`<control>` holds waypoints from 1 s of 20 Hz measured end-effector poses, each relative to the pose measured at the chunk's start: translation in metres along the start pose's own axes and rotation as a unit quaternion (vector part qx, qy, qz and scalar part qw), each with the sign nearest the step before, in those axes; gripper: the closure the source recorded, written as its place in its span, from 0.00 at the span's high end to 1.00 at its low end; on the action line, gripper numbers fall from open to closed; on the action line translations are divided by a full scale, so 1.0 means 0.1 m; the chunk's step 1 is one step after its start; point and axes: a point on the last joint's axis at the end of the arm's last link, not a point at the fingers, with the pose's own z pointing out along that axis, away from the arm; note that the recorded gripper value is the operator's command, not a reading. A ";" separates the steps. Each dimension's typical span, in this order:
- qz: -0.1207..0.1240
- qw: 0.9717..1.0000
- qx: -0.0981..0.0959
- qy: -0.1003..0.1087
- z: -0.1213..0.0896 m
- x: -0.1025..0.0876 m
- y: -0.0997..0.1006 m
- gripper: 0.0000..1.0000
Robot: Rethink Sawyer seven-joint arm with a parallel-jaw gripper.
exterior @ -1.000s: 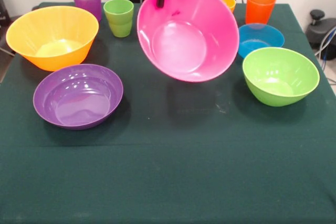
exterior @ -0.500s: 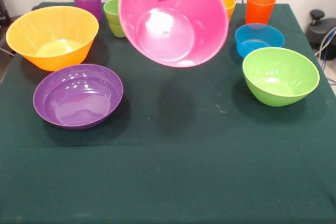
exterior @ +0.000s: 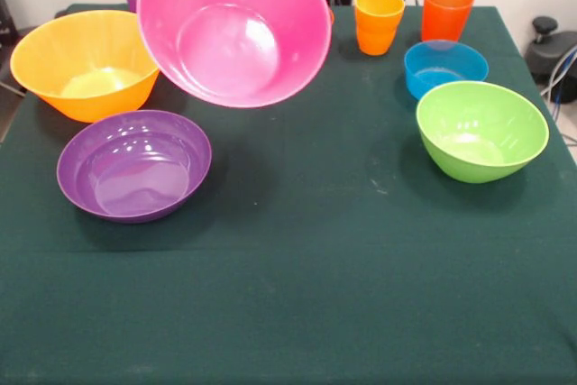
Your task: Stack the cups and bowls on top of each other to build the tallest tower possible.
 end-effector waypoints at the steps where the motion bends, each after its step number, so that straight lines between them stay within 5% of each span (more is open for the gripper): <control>1: -0.002 1.000 0.002 -0.001 0.01 -0.01 -0.03 0.00; 14: -0.032 0.999 0.013 -0.008 0.14 -0.10 0.00 0.00; 20: -0.030 0.999 0.016 -0.010 0.24 -0.37 0.00 0.00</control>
